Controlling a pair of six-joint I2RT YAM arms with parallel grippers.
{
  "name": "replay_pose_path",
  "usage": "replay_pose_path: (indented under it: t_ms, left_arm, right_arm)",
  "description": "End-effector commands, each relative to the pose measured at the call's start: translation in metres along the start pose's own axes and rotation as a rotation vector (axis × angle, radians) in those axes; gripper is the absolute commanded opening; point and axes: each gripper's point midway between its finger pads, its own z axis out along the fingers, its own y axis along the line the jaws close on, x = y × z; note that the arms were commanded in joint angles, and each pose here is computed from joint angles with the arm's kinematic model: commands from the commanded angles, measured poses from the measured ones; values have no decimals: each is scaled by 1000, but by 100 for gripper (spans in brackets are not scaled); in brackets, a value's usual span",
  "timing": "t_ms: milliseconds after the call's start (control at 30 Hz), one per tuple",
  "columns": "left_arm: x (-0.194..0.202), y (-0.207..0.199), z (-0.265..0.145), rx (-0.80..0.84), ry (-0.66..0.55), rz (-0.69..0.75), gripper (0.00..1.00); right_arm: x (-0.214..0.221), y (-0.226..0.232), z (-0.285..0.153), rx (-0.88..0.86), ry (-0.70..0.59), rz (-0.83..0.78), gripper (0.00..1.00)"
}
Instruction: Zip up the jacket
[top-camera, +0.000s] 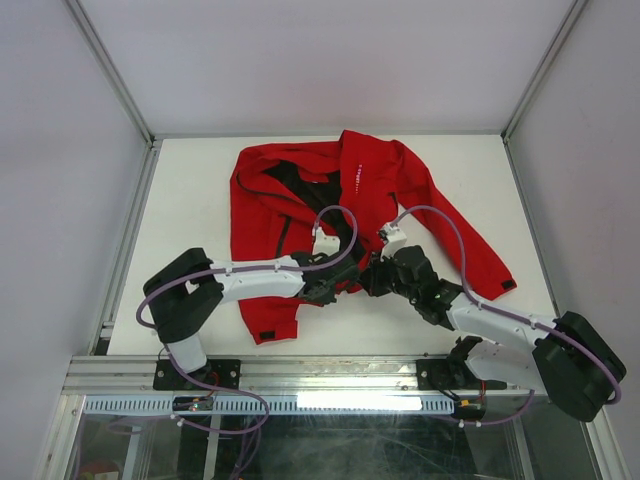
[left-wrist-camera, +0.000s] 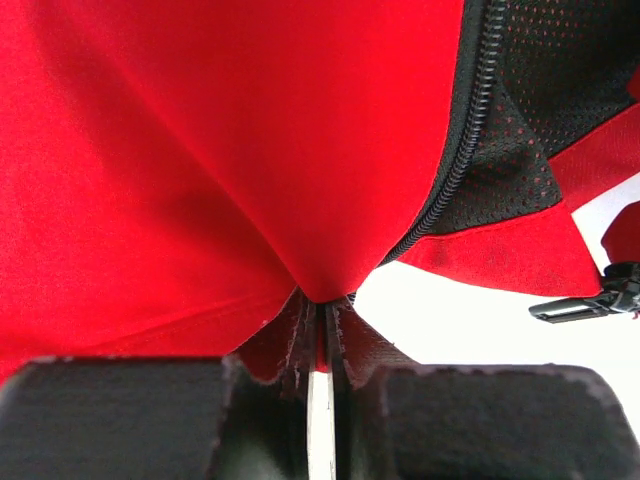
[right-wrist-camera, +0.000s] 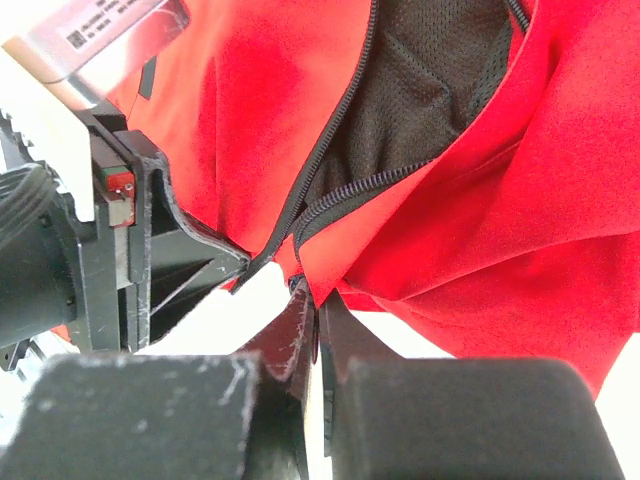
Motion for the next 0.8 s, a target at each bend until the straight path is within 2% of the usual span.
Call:
replay_pose_path:
  t_ms: [0,267,567,667,767]
  left_arm:
    - [45,34,23,-99,108,37,0]
    - [-27,-9,-56,254,-99,-43,0]
    - [-113,-9,-150,675,-431,-203,0]
    - [-129,-5,-169,788,-534,-220,0]
    - [-139,-5,-178,832,-611,-197,0]
  right_arm:
    - [-19,5,-2,-2,-58,-22,0]
    - [-33,15,-13,-52,-85,-41,0]
    - [-62,52,-36,-280,-154,-49,0]
    - [-69,67,-43,-373,-170,-65,0]
    - [-74,84,-49,-469,-166,-81,0]
